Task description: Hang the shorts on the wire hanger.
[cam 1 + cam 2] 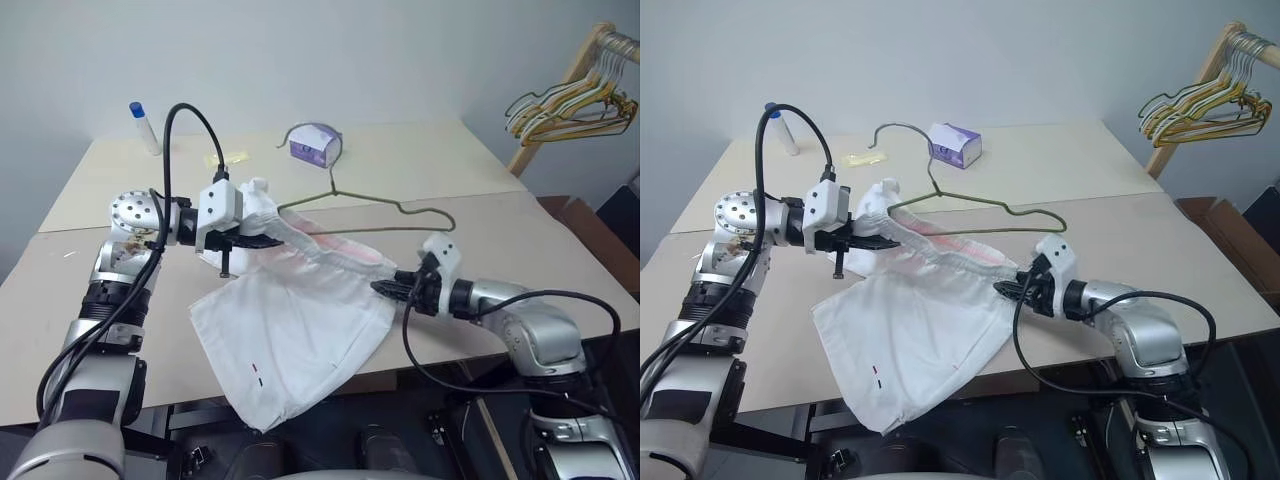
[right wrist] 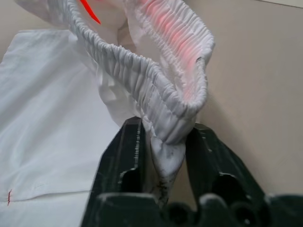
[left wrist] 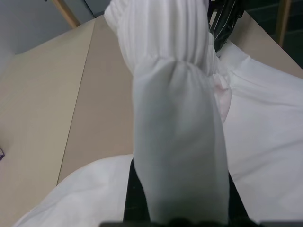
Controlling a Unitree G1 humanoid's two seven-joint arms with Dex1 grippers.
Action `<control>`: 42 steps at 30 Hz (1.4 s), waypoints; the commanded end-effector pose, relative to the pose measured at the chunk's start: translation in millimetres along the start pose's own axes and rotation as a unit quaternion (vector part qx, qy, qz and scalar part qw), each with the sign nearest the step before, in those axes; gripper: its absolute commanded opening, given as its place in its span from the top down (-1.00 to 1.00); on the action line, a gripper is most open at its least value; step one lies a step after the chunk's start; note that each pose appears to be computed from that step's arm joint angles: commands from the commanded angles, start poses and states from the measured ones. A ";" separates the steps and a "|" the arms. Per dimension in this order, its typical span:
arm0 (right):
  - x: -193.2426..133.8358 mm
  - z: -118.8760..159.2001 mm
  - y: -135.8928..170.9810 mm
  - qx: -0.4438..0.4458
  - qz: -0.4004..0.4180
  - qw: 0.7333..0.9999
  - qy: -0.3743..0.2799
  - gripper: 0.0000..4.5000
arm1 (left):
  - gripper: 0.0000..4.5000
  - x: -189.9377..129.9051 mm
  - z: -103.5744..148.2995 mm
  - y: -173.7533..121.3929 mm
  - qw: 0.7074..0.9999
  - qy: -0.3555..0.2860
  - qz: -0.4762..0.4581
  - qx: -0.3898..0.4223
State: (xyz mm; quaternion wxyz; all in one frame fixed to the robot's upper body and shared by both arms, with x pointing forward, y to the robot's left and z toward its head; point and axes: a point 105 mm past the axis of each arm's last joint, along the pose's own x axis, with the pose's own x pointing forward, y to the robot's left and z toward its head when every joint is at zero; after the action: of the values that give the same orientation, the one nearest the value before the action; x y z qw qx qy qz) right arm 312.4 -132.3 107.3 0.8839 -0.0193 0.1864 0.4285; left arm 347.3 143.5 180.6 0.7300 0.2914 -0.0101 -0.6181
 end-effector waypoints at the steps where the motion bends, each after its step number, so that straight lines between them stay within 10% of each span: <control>1: -14.5 19.4 -8.8 -0.024 -0.020 0.999 -0.029 0.83 | 1.00 -13.4 3.7 0.6 1.000 0.007 0.010 0.017; 28: -63.7 43.7 -39.8 -0.091 -0.087 0.991 -0.039 0.99 | 1.00 -35.6 -56.2 -16.4 0.989 0.145 0.015 -0.008; 42: -44.1 64.5 34.1 -0.224 0.020 0.973 -0.047 0.99 | 1.00 -3.9 -50.2 -2.5 0.991 0.120 0.049 -0.025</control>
State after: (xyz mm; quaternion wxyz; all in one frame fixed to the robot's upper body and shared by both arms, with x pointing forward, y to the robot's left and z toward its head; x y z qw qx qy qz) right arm 288.7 -137.8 176.4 0.8669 -0.1615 0.0710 0.4662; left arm 354.8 168.9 123.0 0.7508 0.3370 0.0987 -0.5595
